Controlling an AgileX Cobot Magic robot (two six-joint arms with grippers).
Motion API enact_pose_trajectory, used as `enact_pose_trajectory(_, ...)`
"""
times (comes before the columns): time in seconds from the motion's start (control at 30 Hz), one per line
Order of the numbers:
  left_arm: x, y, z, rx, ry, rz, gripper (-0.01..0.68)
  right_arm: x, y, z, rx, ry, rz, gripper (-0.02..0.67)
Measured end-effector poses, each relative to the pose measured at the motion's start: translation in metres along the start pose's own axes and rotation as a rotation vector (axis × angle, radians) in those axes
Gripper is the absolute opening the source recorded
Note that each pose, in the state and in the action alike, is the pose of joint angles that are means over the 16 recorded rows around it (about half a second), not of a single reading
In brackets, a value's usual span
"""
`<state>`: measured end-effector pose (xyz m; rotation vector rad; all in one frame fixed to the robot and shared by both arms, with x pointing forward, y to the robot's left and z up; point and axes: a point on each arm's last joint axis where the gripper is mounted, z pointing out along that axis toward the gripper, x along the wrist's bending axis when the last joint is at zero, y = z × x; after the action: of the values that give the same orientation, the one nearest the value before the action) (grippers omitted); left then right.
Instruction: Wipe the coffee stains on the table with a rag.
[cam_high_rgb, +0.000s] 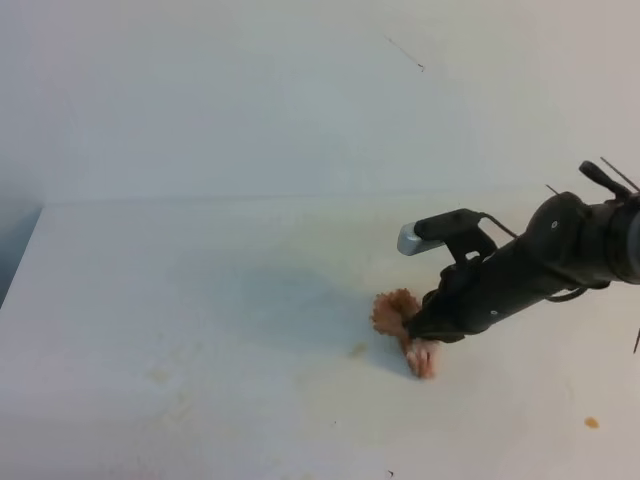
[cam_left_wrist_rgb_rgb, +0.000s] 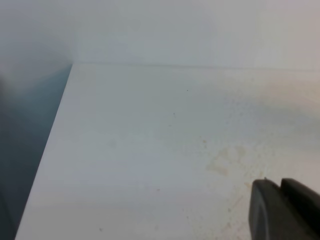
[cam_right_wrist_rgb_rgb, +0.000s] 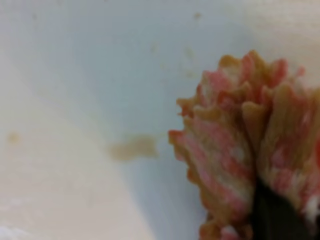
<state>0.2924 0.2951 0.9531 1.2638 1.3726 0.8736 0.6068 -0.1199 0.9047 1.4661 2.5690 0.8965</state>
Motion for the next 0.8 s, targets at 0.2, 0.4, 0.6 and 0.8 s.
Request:
enact_pose_trajectory(0.2,0.0,0.0,0.0,0.002,0.0,0.0,-0.003,0.001,0.013,-0.034,-0.029,-0.104,-0.095,0.031)
enact_pose_trajectory(0.4,0.0,0.0,0.0,0.001,0.0,0.0,-0.002,0.009,0.028,-0.079,-0.109,-0.178,-0.185,0.031)
enact_pose_trajectory(0.6,0.0,0.0,0.0,0.0,0.0,0.0,-0.002,0.019,0.038,-0.121,-0.197,-0.22,-0.248,0.061)
enact_pose_trajectory(0.8,0.0,0.0,0.0,0.0,0.0,0.0,-0.001,0.028,0.042,-0.153,-0.26,-0.246,-0.29,0.179)
